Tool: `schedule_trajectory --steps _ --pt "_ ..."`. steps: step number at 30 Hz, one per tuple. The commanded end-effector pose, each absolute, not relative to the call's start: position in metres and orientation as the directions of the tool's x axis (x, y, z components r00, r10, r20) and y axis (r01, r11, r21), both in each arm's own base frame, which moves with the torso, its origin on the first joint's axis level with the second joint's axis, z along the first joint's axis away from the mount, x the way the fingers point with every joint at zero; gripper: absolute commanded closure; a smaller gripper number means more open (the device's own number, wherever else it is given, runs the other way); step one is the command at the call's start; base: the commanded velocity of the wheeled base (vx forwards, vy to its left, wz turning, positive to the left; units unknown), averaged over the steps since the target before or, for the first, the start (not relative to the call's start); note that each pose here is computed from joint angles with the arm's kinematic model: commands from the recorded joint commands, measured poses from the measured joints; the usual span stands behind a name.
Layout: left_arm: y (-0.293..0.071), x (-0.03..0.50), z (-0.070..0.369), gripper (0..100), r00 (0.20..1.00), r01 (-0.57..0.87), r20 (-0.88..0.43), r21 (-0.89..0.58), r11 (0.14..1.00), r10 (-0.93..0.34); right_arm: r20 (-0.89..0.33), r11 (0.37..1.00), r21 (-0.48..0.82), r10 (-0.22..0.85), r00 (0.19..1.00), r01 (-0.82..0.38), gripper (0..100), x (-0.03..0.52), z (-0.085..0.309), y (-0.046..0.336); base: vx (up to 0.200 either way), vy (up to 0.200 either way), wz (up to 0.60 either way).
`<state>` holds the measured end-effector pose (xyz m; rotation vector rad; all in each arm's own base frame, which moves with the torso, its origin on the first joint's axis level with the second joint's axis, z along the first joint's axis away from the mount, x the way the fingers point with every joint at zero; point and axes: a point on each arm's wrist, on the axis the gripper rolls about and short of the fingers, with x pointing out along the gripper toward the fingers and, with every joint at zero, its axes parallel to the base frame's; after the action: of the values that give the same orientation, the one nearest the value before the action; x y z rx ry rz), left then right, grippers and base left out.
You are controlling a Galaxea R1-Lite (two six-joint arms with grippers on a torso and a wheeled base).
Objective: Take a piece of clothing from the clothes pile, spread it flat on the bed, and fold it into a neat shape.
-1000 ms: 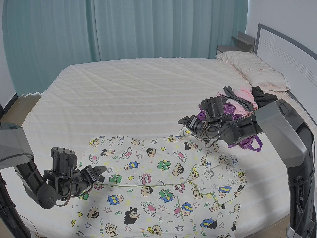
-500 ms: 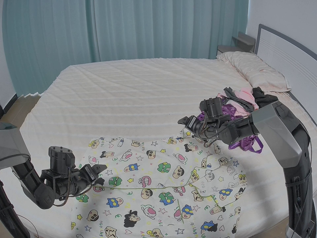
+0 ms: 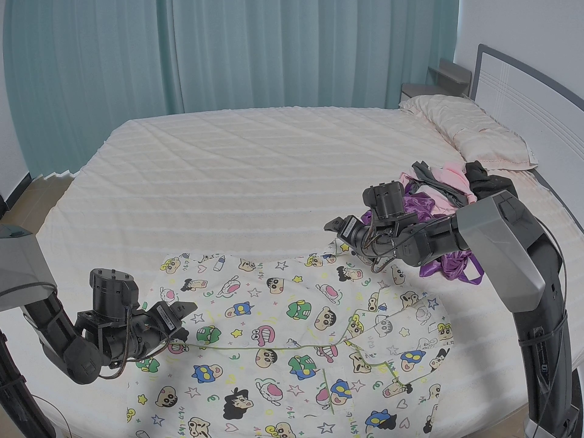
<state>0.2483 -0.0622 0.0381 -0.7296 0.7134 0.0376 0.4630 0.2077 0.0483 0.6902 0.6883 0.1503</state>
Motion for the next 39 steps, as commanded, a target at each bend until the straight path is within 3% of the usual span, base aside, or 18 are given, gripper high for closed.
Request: schedule_trajectory --steps 1,39 --pt "-0.062 0.249 0.037 0 0.765 -0.272 -0.610 -0.596 0.755 -0.206 -0.547 0.773 0.626 0.348 0.762 0.097 0 0.466 0.036 0.212 0.000 0.000 0.00" --pt "-0.062 0.247 0.037 0 0.763 -0.275 -0.613 -0.596 0.755 -0.206 -0.508 0.748 0.660 0.374 0.776 0.071 0 0.489 0.018 0.235 0.000 0.000 0.00"
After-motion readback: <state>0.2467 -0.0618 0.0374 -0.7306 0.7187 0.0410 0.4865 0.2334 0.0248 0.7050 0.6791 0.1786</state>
